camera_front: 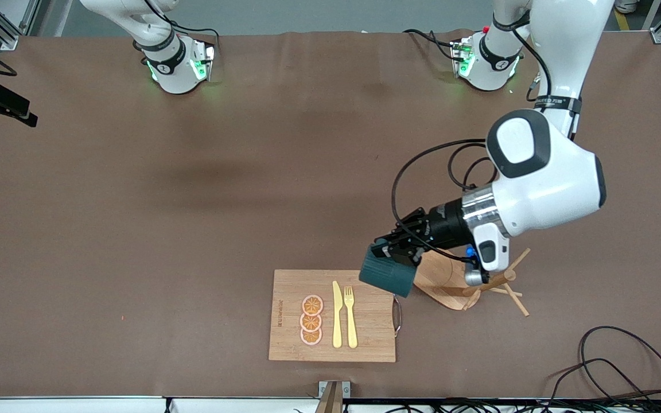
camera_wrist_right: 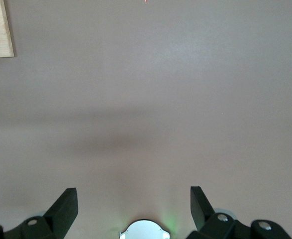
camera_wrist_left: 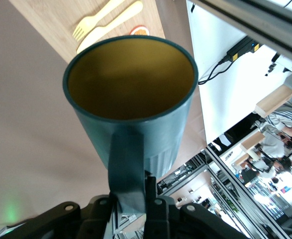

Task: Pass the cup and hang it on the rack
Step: 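Hang the mug handle onto a rack peg with the left gripper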

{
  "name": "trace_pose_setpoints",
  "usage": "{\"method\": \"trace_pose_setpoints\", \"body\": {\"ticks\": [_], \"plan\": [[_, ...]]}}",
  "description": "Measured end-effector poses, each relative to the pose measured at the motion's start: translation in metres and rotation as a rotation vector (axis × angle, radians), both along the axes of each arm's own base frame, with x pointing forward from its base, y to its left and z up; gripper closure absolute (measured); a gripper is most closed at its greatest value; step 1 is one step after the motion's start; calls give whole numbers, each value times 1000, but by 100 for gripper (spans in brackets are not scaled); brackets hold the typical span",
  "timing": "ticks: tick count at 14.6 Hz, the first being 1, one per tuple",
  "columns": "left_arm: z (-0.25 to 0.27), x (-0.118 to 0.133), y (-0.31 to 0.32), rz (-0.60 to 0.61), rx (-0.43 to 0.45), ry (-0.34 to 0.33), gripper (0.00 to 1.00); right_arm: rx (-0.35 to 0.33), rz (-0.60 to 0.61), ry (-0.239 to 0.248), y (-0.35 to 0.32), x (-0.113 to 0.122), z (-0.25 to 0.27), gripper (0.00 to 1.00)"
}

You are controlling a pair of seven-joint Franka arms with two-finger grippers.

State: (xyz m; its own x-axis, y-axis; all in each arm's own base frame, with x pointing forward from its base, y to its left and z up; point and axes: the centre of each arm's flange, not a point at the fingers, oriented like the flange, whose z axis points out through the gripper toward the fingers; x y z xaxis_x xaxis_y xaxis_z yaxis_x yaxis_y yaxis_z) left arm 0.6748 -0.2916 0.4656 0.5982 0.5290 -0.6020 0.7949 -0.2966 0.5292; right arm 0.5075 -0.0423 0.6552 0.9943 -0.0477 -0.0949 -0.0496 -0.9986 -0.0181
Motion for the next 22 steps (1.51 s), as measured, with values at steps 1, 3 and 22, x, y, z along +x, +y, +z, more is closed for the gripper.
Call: {"method": "trace_pose_setpoints", "body": {"ticks": [1,3,22], "plan": [[-7,1,12,-1,-6,-7,79,0,0,0,0,-1,1,0],[-16,0,34,-3,-15,-19,79,0,-1,-5,0,-3,4,0],[-93,-36,205,-125,-224,-202,79,-5,30,-24,-2,-10,13,0]]}}
